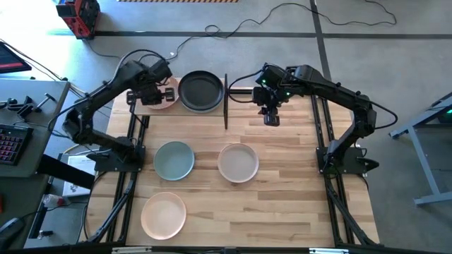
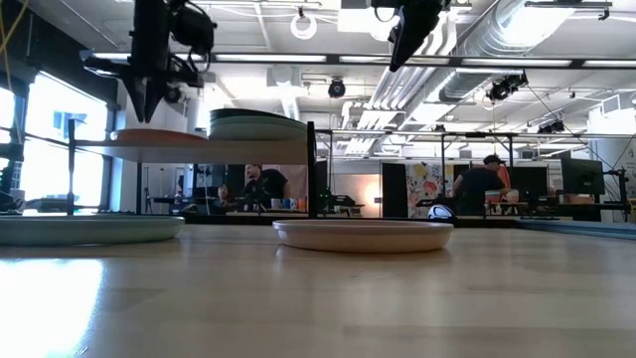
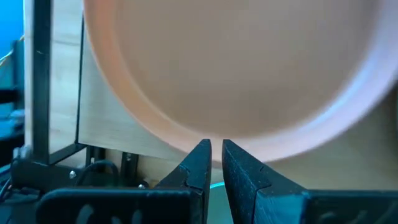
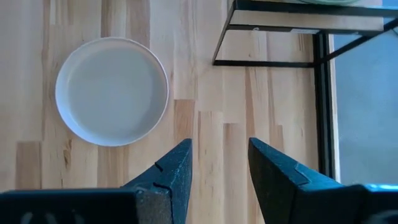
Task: Place and stack plates onto a shelf
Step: Put the orange plate on the shelf, then stack the light blue plate on top of the orange plate on the shelf
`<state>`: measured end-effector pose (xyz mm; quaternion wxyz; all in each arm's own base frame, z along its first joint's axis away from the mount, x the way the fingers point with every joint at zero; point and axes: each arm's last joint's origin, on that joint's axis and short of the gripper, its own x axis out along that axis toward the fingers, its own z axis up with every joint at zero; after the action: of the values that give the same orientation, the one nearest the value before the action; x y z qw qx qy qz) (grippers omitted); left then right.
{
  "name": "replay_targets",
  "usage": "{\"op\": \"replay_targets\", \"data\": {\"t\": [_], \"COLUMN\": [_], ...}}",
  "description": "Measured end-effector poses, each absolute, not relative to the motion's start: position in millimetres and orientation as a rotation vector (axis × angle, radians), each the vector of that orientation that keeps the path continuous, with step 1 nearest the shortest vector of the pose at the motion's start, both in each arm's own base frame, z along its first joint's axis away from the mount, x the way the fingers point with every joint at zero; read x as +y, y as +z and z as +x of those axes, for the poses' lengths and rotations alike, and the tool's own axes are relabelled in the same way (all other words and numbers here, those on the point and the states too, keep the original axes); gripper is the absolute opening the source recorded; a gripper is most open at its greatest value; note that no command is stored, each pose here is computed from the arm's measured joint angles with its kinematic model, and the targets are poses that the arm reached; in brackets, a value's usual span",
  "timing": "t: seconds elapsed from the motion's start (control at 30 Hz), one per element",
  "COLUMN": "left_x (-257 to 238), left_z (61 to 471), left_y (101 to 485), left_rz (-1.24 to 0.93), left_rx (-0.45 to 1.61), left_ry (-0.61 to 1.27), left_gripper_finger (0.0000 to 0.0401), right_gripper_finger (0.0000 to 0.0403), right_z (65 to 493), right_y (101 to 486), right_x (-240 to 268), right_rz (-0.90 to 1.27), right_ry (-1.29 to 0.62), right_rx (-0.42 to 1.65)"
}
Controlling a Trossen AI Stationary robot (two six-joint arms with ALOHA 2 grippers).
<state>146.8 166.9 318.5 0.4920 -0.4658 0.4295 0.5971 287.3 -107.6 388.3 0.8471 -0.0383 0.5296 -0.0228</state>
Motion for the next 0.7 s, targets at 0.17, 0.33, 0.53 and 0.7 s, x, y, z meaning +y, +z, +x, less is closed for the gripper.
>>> {"op": "replay_targets", "data": {"t": [0.17, 0.33, 0.53, 0.7], "left_x": [146, 121, 90, 67], "left_z": [142, 140, 136, 138], "left_y": [338, 354, 368, 373], "left_rz": [-1.056, -0.966, -0.876, -0.847], "left_rx": [0.970, 0.901, 0.884, 0.904], "left_ry": [1.322, 1.166, 0.964, 0.795], "left_gripper_finger": [0.0030, 0.0030, 0.0030, 0.0030], "right_gripper_finger": [0.0135, 0.0135, 0.0135, 0.0135], "right_z": [287, 288, 295, 304], "right_y": [388, 388, 388, 389], "right_x": [-108, -105, -87, -61], "right_rz": [0.020, 0.176, 0.328, 0.371], "right_ry": [-0.109, -0.145, -0.141, -0.150], "right_rx": [1.111, 1.092, 1.083, 1.067]}}
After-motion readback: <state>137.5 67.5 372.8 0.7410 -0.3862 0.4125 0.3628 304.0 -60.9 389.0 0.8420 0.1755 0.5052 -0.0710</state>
